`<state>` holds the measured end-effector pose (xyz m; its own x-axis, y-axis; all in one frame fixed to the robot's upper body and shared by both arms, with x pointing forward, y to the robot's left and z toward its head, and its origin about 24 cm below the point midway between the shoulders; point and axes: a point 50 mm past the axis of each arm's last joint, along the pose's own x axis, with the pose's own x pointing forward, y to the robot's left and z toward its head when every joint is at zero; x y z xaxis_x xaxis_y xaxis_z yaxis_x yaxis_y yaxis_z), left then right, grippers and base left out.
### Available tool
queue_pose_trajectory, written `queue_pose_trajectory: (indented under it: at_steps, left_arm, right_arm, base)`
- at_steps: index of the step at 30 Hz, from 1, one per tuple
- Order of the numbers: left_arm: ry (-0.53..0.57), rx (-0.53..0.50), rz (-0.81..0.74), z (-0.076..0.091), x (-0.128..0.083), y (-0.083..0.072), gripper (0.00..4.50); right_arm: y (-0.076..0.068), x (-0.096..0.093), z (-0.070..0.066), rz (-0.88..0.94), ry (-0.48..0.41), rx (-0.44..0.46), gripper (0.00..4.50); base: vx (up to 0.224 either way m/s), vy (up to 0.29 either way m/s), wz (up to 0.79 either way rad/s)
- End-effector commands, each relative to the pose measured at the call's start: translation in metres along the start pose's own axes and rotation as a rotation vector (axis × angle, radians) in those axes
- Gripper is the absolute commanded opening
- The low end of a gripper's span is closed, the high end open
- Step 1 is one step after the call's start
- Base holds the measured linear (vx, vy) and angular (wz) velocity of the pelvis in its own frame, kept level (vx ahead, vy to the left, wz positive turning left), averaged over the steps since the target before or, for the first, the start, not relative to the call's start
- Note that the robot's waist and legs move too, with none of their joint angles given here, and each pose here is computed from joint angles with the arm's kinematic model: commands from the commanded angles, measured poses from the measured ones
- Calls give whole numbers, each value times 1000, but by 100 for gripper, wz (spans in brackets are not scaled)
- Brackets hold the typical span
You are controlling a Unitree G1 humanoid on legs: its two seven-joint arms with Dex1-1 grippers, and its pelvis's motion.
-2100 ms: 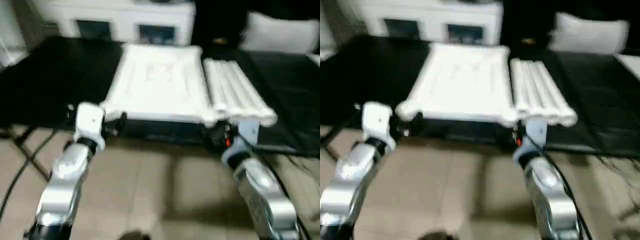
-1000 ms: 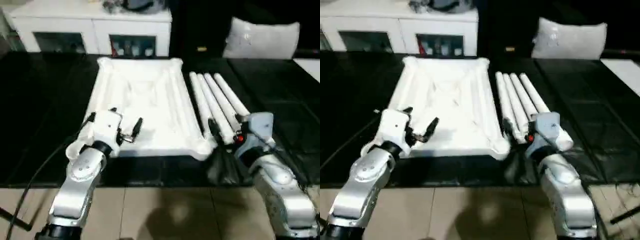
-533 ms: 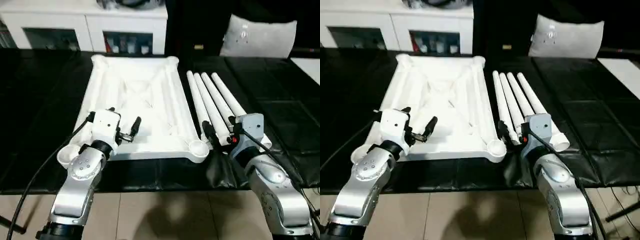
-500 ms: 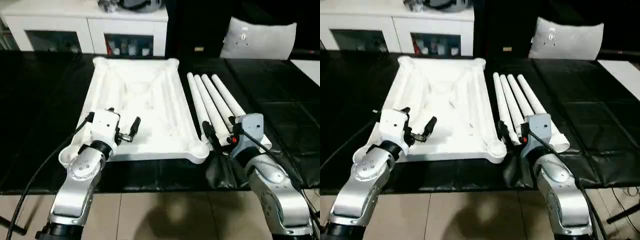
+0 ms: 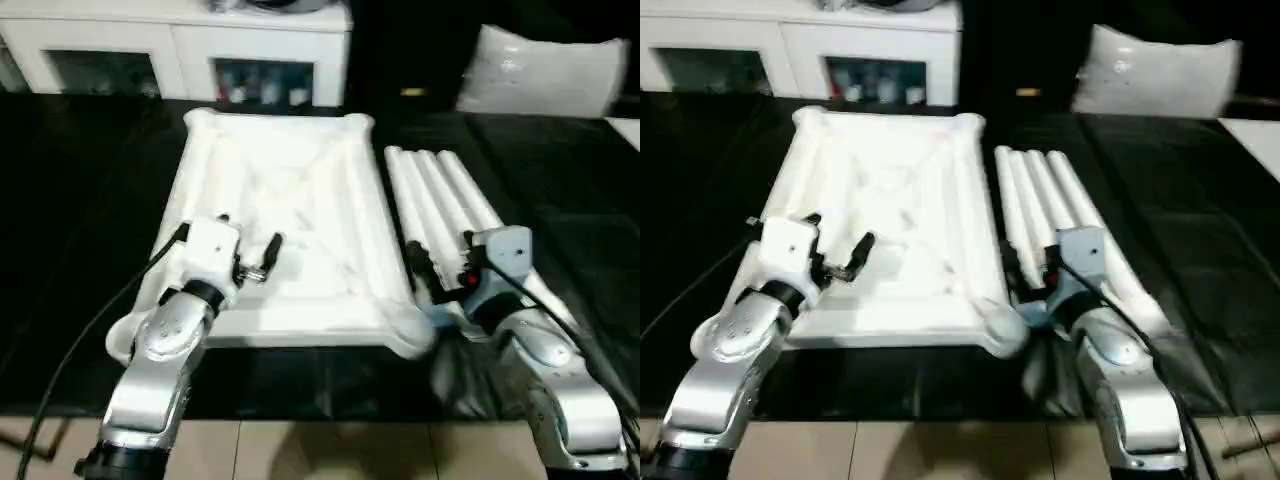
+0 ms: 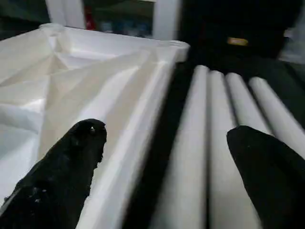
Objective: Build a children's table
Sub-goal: Move to table
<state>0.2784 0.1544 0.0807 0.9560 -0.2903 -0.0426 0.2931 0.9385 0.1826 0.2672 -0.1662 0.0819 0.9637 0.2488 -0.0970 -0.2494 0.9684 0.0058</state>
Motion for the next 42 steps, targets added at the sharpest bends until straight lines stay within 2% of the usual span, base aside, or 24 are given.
queue_pose_trajectory:
  at_steps: [1, 3, 5, 6, 7, 14, 17, 18, 21, 24, 26, 30, 32, 33, 34, 38, 40, 42]
  left_arm:
    - [-5, 6, 1, 1, 1, -2, 448]
    - [-6, 5, 4, 0, 0, -2, 448]
    - [-7, 10, -4, 0, 0, -2, 448]
    - [-7, 10, -4, 0, 0, -2, 448]
    - [-9, 15, -17, 0, 0, -3, 448]
    - [-29, 52, -128, 1, -1, -5, 448]
    - [-33, 65, -253, 3, -1, -10, 448]
    - [-32, 83, -408, 5, -2, -19, 448]
    - [-21, 82, -542, 6, -5, -26, 448]
    - [32, 122, -763, 4, -9, -36, 412]
    - [61, 147, -853, 2, -9, -39, 409]
    - [118, 203, -1016, -2, -3, -48, 367]
    - [128, 208, -1040, -2, -2, -50, 363]
    - [136, 221, -1051, -3, -1, -52, 338]
    - [142, 230, -1060, -3, 0, -52, 338]
    - [196, 270, -1119, -7, 8, -59, 318]
    - [203, 273, -1129, -8, 10, -60, 287]
    - [210, 283, -1158, -8, 13, -62, 281]
  right_arm:
    - [-7, -2, 0, -37, -1, 20, 450]
    - [-8, -2, 0, -41, 3, 12, 450]
    - [-9, -3, 0, -29, -11, -71, 450]
    - [-9, -3, 0, -29, -11, -71, 450]
    - [-4, -5, -1, 29, -22, 2, 450]
    - [0, -10, 3, 105, -35, -24, 450]
    - [-2, -13, 1, 172, 16, -76, 450]
    - [-6, -17, 1, 246, 39, -134, 450]
    - [-12, -20, 1, 290, 58, -187, 450]
    - [-23, -33, 5, 418, 128, -230, 450]
    - [-27, -40, 7, 467, 159, -247, 450]
    - [-32, -53, 7, 527, 213, -257, 450]
    - [-31, -56, 6, 543, 225, -251, 450]
    - [-31, -58, 5, 554, 236, -245, 450]
    - [-30, -59, 4, 563, 244, -242, 450]
    - [-26, -70, -1, 617, 319, -208, 450]
    - [-26, -72, -3, 622, 343, -195, 450]
    - [-25, -75, -3, 629, 343, -158, 450]
  base:
    - [203, -88, 37]
    - [-20, -115, 21]
    - [-153, -82, 26]
    - [-95, -37, 39]
    - [30, -8, 26]
    - [-92, -21, 5]
    - [-117, 5, 14]
    - [-81, -6, 11]
    - [-74, 0, 4]
    - [-57, 7, -1]
    - [0, 0, 0]
    - [0, 0, 0]
    - [0, 0, 0]
    - [0, 0, 0]
    - [55, -12, 2]
    - [44, -15, 4]
    - [0, 0, 0]
    - [0, 0, 0]
